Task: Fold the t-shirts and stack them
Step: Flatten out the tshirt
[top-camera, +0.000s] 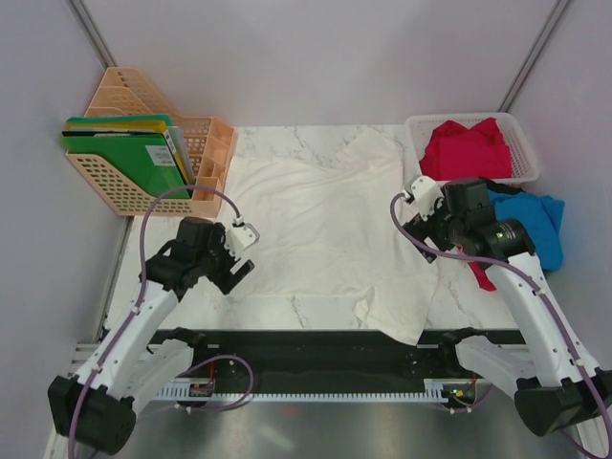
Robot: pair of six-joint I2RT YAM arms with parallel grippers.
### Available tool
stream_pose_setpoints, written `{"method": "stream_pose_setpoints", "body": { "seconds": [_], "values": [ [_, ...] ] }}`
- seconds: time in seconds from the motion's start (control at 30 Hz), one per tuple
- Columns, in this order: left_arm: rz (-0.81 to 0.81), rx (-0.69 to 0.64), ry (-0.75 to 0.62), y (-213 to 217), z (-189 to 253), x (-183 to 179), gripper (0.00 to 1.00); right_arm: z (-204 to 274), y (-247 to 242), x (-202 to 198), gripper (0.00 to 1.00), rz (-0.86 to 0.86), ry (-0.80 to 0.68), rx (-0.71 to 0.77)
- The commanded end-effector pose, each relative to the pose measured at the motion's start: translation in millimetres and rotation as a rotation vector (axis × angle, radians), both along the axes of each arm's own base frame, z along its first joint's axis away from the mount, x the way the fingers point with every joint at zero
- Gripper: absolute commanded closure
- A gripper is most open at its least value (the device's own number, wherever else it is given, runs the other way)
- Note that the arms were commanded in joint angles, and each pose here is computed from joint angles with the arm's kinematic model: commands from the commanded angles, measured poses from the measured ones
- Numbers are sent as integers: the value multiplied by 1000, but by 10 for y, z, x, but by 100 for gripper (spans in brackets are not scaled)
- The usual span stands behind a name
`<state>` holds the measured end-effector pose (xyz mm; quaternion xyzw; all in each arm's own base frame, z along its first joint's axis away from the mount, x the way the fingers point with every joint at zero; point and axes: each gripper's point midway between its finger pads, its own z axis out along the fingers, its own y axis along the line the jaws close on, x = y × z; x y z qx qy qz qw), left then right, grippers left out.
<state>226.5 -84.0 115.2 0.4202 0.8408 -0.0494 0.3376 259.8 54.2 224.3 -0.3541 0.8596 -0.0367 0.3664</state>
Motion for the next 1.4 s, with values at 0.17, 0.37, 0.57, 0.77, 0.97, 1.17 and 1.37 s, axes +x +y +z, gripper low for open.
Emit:
{"method": "stream_pose_setpoints", "body": {
  "seconds": [0.17, 0.37, 0.57, 0.77, 0.97, 1.17, 1.37],
  "values": [
    [-120, 277, 1, 553, -123, -637, 7, -386, 37, -494, 11, 32, 161, 47],
    [-173, 304, 24, 599, -170, -794, 9, -529, 156, -713, 17, 102, 265, 90],
    [-233, 389, 94, 691, -488, -829, 9, -1007, 123, -1194, 15, 222, 500, -9],
    [-254, 397, 99, 623, -685, -701, 8, -1156, 107, -1358, 17, 335, 589, -97],
    [-264, 424, 84, 576, -784, -558, 8, -1217, 149, -1490, 18, 430, 709, -136],
    [-266, 506, 16, 641, -902, -396, 9, -1264, 196, -1463, 20, 438, 696, -131],
    [-227, 484, -119, 584, -707, -184, 9, -1253, 199, -1514, 21, 444, 693, -119]
  ]
}}
